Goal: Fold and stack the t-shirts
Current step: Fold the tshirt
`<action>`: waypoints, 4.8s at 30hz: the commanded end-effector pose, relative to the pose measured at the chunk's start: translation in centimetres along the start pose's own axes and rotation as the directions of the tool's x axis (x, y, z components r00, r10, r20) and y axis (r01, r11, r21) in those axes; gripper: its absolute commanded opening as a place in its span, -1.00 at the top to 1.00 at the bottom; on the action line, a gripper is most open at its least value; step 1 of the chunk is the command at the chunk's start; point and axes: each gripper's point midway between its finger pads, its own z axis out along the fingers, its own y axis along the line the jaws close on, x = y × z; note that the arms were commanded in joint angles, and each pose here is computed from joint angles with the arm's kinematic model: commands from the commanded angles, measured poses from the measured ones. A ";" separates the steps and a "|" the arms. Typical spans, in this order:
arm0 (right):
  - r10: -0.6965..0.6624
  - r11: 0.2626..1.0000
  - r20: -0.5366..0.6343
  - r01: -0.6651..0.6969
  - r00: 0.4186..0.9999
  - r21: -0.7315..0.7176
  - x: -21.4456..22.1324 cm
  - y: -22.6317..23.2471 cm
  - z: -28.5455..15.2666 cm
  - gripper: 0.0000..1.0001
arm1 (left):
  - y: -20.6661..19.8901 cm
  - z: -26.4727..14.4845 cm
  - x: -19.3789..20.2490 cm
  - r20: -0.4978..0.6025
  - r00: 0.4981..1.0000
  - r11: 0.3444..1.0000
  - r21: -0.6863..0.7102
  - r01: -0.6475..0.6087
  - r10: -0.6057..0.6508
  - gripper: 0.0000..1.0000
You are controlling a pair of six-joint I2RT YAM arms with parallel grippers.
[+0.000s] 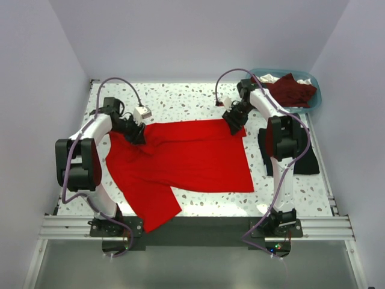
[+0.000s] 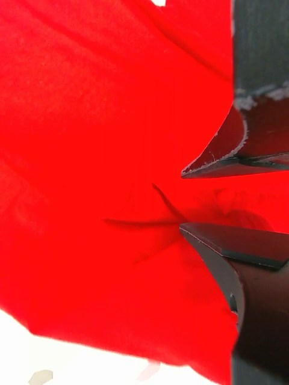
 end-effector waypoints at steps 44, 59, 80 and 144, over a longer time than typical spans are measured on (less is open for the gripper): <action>-0.737 0.631 0.415 0.764 0.534 0.137 -25.6 30.3 12.1 -0.28 | 6.8 -3.7 3.9 0.330 0.532 0.576 0.047 0.816 -0.780 -0.12; -0.758 0.648 0.336 0.703 0.559 0.292 -26.9 27.1 13.0 1.00 | 7.1 -3.1 3.2 0.335 0.533 0.578 0.043 0.815 -0.777 0.34; -0.692 0.676 0.465 0.722 0.552 0.148 -24.8 29.3 8.0 1.00 | 14.6 -5.4 -0.3 0.451 0.570 0.628 -0.026 0.778 -0.687 1.00; -0.561 0.804 0.378 0.594 0.736 0.036 -25.2 27.3 12.3 1.00 | 4.2 -3.3 9.5 0.049 0.834 0.818 -0.171 0.549 -0.549 0.21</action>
